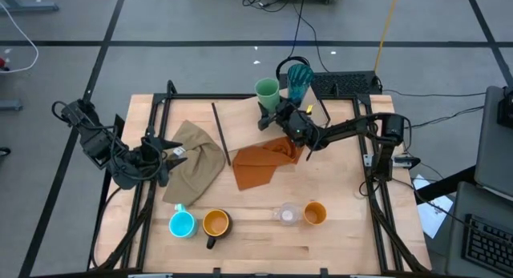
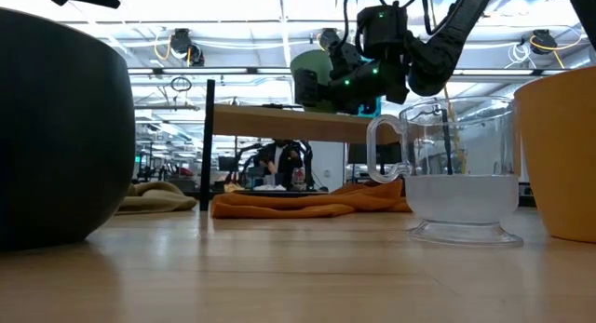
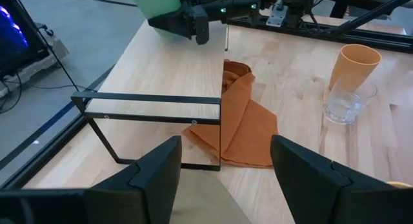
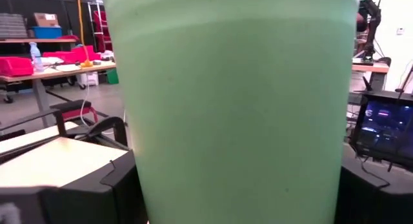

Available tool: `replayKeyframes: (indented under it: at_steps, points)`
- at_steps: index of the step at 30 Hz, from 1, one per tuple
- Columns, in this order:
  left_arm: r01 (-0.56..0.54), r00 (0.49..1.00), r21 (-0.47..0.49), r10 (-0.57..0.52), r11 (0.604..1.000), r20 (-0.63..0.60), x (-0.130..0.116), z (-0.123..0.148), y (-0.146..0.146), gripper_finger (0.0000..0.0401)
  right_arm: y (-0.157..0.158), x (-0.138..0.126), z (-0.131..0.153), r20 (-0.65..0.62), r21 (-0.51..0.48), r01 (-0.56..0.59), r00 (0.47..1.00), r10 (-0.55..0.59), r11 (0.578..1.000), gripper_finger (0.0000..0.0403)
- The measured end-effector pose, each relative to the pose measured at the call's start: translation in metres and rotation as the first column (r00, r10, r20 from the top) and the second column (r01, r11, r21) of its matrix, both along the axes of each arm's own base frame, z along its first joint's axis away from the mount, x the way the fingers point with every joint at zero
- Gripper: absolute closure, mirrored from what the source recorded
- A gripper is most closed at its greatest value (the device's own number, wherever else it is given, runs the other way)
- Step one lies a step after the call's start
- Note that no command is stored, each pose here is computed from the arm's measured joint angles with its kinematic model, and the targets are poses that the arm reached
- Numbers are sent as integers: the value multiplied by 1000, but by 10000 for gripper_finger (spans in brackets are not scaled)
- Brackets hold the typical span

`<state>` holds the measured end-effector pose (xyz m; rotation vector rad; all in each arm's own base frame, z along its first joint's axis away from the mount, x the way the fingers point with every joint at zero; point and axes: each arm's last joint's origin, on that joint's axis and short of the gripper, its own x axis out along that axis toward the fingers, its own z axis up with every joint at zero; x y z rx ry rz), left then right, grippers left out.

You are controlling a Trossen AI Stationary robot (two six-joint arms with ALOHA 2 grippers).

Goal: Stack small to large cups/mugs on shelf
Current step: Put the green cup on the shelf

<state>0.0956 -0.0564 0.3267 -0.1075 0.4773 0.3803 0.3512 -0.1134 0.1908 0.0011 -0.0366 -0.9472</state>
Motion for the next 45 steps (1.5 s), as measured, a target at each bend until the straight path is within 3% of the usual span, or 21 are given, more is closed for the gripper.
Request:
replayKeyframes:
  at_steps: [10,32,45]
  points:
    - [-2,1000,-4,2,1000,1,0,0,0,162,-7,-7,-9,-13,38,25,1000,-25,999,94]
    - [11,1000,-17,-10,1000,13,1,1,-2,162,-2,-6,-8,-4,24,4,1000,-4,1000,85]
    - [17,1000,-22,-16,1000,9,1,1,-2,162,0,-5,-8,-3,19,0,1000,1,1000,62]
